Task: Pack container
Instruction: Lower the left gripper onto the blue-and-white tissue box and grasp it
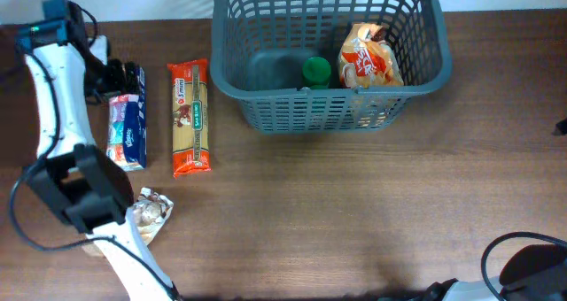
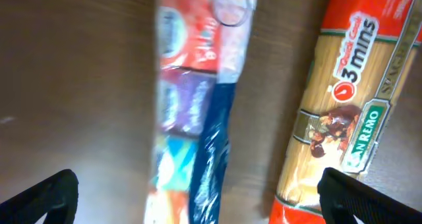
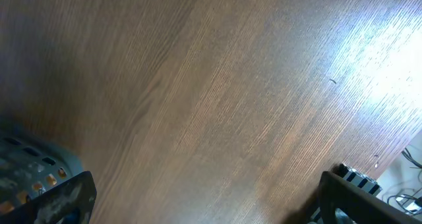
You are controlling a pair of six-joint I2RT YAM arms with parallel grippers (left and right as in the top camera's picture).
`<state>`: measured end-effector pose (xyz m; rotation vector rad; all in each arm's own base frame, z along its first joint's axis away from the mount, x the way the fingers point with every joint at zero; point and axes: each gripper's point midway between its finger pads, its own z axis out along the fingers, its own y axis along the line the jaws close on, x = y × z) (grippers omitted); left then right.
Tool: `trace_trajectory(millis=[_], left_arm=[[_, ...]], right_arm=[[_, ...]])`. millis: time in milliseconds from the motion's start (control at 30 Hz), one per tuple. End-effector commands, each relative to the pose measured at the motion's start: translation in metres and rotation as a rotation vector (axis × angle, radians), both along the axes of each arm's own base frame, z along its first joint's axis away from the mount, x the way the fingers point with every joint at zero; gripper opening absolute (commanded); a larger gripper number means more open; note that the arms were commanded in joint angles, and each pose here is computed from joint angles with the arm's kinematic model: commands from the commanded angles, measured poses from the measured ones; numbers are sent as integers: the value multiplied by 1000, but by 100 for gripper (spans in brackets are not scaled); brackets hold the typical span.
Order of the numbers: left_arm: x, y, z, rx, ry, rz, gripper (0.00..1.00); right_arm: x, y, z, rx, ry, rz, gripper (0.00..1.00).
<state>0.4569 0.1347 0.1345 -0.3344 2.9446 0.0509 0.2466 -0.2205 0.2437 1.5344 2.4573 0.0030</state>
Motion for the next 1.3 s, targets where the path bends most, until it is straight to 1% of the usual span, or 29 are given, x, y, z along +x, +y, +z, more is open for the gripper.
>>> trace_trajectory(millis=[0,167,333,467,600,867,1033,1067,1100,1167,1267], left_arm=[[10,-7,-25,-54,15,-103,99],[17,8,-42,-33,14,-83,99],[16,12,-56,-41,36,-90,99],[9,11,-88,-76,112,-86,99],[6,10,-110,-87,153,-86,99],[10,11,-121,-87,153,-86,99],[5,10,-130,-97,179,-85,100],[2,9,-134,-102,192,-85,89],[-2,7,-141,-110,212,-84,75],[-10,5,-151,-126,254,-83,40],[-12,4,-158,-132,270,-83,5]], right_arm=[[-3,0,3,-5,-9,-16,99],[-3,0,3,-5,-9,-16,99],[-3,0,3,-5,-9,-16,99],[-3,0,3,-6,-8,-16,99],[-3,0,3,-5,-9,-16,99],[-3,0,3,-6,-8,-16,99],[-3,0,3,-5,-9,-16,99],[-3,0,3,-5,-9,-16,99],[-3,0,3,-6,-8,-16,99],[-3,0,3,-5,-9,-16,99],[-3,0,3,-6,-8,-16,99]])
